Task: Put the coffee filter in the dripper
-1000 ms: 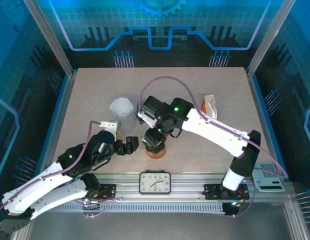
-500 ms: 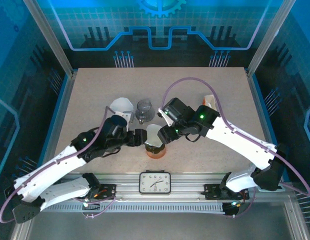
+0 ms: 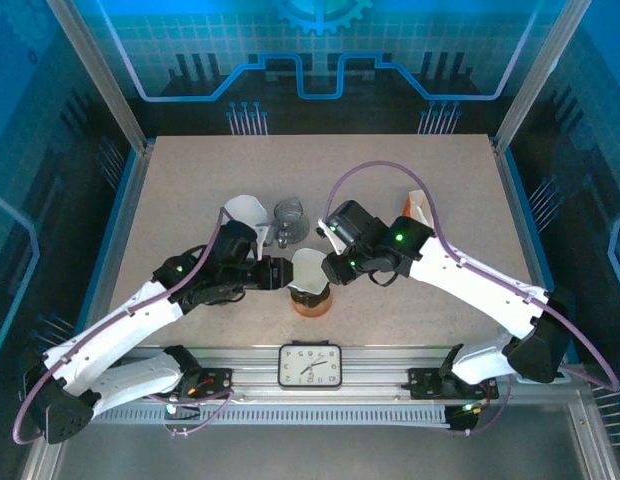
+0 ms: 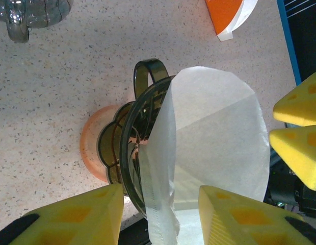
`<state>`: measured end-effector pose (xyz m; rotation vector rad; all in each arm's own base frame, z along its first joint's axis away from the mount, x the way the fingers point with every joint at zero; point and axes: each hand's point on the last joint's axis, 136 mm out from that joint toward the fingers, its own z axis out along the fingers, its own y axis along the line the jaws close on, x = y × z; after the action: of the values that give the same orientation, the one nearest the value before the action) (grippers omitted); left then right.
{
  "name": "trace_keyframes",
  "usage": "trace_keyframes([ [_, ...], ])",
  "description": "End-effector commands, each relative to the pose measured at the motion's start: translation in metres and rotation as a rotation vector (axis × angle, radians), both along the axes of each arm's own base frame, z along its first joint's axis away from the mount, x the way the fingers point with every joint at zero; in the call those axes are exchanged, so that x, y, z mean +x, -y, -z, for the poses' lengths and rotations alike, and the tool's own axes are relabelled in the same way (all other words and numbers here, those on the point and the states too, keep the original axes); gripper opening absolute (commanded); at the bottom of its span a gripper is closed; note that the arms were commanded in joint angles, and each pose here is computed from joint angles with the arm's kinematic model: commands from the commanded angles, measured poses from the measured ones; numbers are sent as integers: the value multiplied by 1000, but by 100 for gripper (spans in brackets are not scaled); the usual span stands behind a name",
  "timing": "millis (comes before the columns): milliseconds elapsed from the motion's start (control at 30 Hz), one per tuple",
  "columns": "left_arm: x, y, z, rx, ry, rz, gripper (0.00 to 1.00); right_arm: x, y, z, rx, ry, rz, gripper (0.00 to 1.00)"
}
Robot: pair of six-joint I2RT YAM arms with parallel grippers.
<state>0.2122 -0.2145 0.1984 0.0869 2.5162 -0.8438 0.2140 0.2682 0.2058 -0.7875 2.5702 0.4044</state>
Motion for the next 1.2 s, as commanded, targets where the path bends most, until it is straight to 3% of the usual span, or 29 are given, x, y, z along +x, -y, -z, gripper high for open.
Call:
trace_keyframes([
  [0, -1, 1, 5, -23, -23, 0, 41, 2, -5, 8, 12, -17, -7, 26],
  [467, 0, -8, 22, -19, -61, -39, 36, -1, -5, 24, -17, -51, -2, 21],
  [533, 0, -8, 23, -22, -65, -40, 37, 1, -4, 20, -14, -40, 4, 27],
  [633, 0, -8, 23, -25, -64, -41, 37, 4, -4, 11, 7, -9, 17, 51],
  [733, 0, -8, 23, -27, -65, -41, 37, 7, -8, 2, 33, 10, 22, 59],
  [933, 0, -9, 23, -28, -63, -41, 38, 17, -21, 3, 32, 11, 16, 64],
  [1167, 0, -8, 22, -30, -62, -38, 38, 27, -16, 3, 4, 51, 56, 62],
])
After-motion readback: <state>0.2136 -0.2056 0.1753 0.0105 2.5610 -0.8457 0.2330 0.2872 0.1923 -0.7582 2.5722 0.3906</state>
